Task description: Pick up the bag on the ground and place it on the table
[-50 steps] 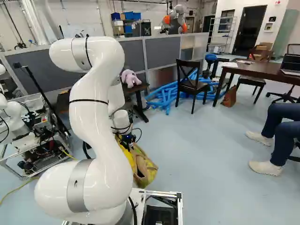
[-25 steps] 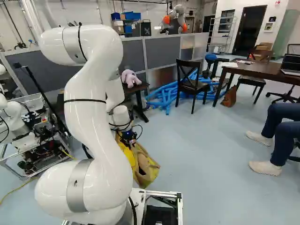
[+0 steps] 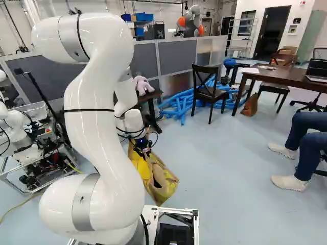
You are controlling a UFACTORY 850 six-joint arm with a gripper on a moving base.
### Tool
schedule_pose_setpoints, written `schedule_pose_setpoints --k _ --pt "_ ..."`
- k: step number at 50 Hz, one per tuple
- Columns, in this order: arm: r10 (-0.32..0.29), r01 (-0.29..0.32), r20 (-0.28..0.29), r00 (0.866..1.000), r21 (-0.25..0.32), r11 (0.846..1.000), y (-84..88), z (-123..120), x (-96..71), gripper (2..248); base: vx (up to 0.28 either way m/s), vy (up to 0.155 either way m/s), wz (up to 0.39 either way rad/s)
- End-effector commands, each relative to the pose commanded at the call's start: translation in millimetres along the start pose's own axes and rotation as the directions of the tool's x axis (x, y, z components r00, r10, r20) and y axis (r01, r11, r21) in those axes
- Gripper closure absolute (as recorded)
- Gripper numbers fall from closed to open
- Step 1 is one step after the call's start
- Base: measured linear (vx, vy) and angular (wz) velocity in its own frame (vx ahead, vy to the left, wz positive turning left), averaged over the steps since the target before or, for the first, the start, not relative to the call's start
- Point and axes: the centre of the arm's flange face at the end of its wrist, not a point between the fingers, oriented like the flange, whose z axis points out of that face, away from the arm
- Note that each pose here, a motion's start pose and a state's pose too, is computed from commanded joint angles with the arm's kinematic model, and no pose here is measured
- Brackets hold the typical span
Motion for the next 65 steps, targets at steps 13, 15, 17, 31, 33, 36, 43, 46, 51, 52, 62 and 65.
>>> schedule_pose_setpoints --k 13,15,17,31,33,36,43,46,51,52,62,65 --pt "0.036 -0.036 0.02 0.999 -0.016 0.999 16.0 -19.3 -5.5 229 0.0 0.0 0.0" --pt "0.041 -0.041 0.022 0.999 -0.018 0.999 18.3 -22.4 -6.1 229 0.0 0.0 0.0" --pt "0.046 -0.046 0.024 0.999 -0.021 0.999 20.5 -25.4 -6.5 229 0.0 0.0 0.0" --pt "0.078 -0.079 -0.007 0.997 -0.038 0.996 34.5 -46.5 -4.0 229 0.0 0.0 0.0" --pt "0.085 -0.085 -0.014 0.996 -0.04 0.996 36.4 -49.7 -3.2 229 0.0 0.0 0.0" --pt "0.093 -0.094 -0.024 0.995 -0.043 0.995 39.0 -53.9 -2.1 229 0.0 0.0 0.0" --pt "0.115 -0.118 -0.05 0.992 -0.048 0.992 45.0 -64.2 0.8 229 0.0 0.0 0.0" --pt "0.125 -0.128 -0.059 0.99 -0.05 0.99 47.5 -68.6 2.0 229 0.0 0.0 0.0" --pt "0.144 -0.148 -0.072 0.987 -0.052 0.988 51.4 -75.8 3.9 229 0.0 0.0 0.0" --pt "0.149 -0.153 -0.074 0.986 -0.052 0.987 52.1 -77.3 4.3 229 0.0 0.0 0.0" --pt "0.194 -0.199 -0.087 0.977 -0.05 0.979 59.0 -91.6 8.4 229 0.0 0.0 0.0" --pt "0.208 -0.213 -0.089 0.974 -0.049 0.976 60.8 -95.8 9.8 229 0.0 0.0 0.0"
